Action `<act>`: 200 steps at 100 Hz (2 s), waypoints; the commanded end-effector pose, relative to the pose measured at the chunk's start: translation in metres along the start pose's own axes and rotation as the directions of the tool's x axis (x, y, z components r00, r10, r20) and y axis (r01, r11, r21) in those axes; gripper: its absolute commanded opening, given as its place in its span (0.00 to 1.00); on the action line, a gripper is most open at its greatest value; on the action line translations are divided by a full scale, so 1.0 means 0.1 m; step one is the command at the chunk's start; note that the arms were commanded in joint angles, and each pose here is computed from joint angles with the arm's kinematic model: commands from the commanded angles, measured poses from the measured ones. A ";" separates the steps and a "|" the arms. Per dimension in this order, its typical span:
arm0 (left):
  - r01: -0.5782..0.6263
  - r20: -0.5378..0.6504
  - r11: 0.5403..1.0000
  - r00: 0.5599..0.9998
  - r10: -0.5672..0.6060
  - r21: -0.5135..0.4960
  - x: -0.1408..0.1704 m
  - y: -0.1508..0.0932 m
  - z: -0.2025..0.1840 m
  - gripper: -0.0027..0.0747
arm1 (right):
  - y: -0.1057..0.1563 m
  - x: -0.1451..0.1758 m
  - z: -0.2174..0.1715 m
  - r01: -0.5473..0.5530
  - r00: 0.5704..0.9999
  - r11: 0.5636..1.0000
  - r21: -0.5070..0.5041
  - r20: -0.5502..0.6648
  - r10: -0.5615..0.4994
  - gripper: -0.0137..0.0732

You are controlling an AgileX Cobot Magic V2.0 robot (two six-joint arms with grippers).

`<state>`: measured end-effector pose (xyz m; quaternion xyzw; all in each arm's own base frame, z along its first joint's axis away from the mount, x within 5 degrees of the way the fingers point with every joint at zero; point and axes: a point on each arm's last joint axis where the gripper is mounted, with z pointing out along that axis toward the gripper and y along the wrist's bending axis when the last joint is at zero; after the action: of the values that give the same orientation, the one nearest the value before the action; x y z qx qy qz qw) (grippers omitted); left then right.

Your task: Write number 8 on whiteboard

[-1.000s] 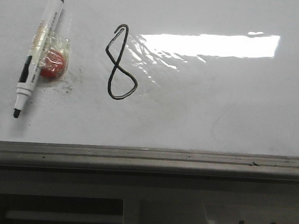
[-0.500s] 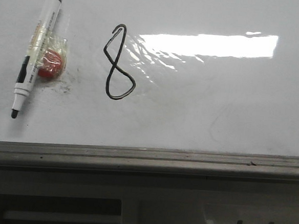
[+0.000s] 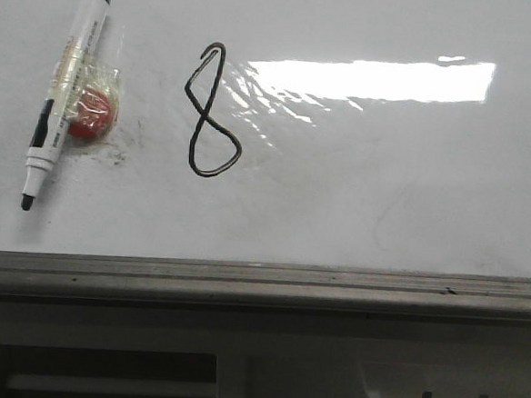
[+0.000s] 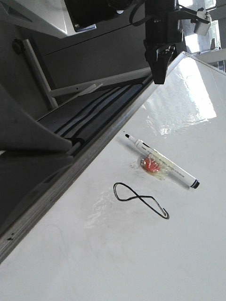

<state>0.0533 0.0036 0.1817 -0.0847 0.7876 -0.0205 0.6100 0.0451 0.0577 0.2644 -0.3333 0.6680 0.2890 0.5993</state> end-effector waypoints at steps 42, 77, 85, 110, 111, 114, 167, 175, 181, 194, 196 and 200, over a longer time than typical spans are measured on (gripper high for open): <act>0.022 0.036 1.000 0.999 -0.023 0.015 0.06 0.00 0.01 0.01 | 0.00 -0.16 -0.01 0.018 0.995 1.000 -0.002 0.099 -0.018 0.08; 0.022 0.036 1.000 0.999 -0.023 0.015 0.06 0.00 0.01 0.01 | -0.24 -0.10 -0.03 -0.011 0.933 0.941 0.339 0.342 -0.112 0.08; 0.022 0.036 1.000 0.999 -0.023 0.015 0.06 0.00 0.01 0.01 | -0.30 -0.02 -0.06 -0.024 0.909 0.900 0.434 0.384 -0.161 0.08; 0.022 0.036 1.000 0.999 -0.023 0.015 0.06 0.00 0.01 0.01 | -0.48 0.33 -0.15 -0.122 0.920 0.745 0.656 0.356 -0.163 0.08; 0.022 0.036 1.000 0.999 -0.023 0.015 0.06 0.00 0.01 0.01 | -0.49 0.34 -0.15 -0.127 0.925 0.739 0.662 0.348 -0.153 0.08; 0.022 0.036 1.000 0.999 -0.023 0.015 0.06 0.00 0.01 0.01 | -0.51 0.37 -0.16 -0.141 0.931 0.718 0.682 0.337 -0.137 0.08; 0.022 0.034 1.000 0.999 -0.023 0.015 0.06 0.00 0.01 0.01 | -0.45 0.90 -0.37 -0.112 0.981 0.507 0.854 0.013 0.194 0.08; 0.022 0.034 1.000 0.999 -0.023 0.015 0.06 0.00 0.01 0.01 | -0.45 0.90 -0.37 -0.118 0.981 0.508 0.853 0.021 0.194 0.08; 0.022 0.034 1.000 0.999 -0.023 0.015 0.06 0.00 0.01 0.01 | -0.45 0.90 -0.37 -0.120 0.981 0.508 0.853 0.022 0.195 0.08; 0.022 0.034 1.000 0.999 -0.023 0.015 0.06 0.00 0.01 0.01 | -0.45 0.90 -0.37 -0.120 0.981 0.508 0.853 0.022 0.195 0.08; 0.022 0.034 1.000 0.999 -0.023 0.015 0.06 0.00 0.01 0.01 | -0.45 0.90 -0.37 -0.120 0.981 0.508 0.853 0.022 0.195 0.08; 0.022 0.034 1.000 0.999 -0.023 0.015 0.06 0.00 0.01 0.01 | -0.45 0.90 -0.37 -0.120 0.981 0.508 0.853 0.022 0.195 0.08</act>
<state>0.0533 0.0035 0.1817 -0.0859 0.7875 -0.0224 0.6099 0.0531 -0.0076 0.1812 0.0555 0.7832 -0.0288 0.6186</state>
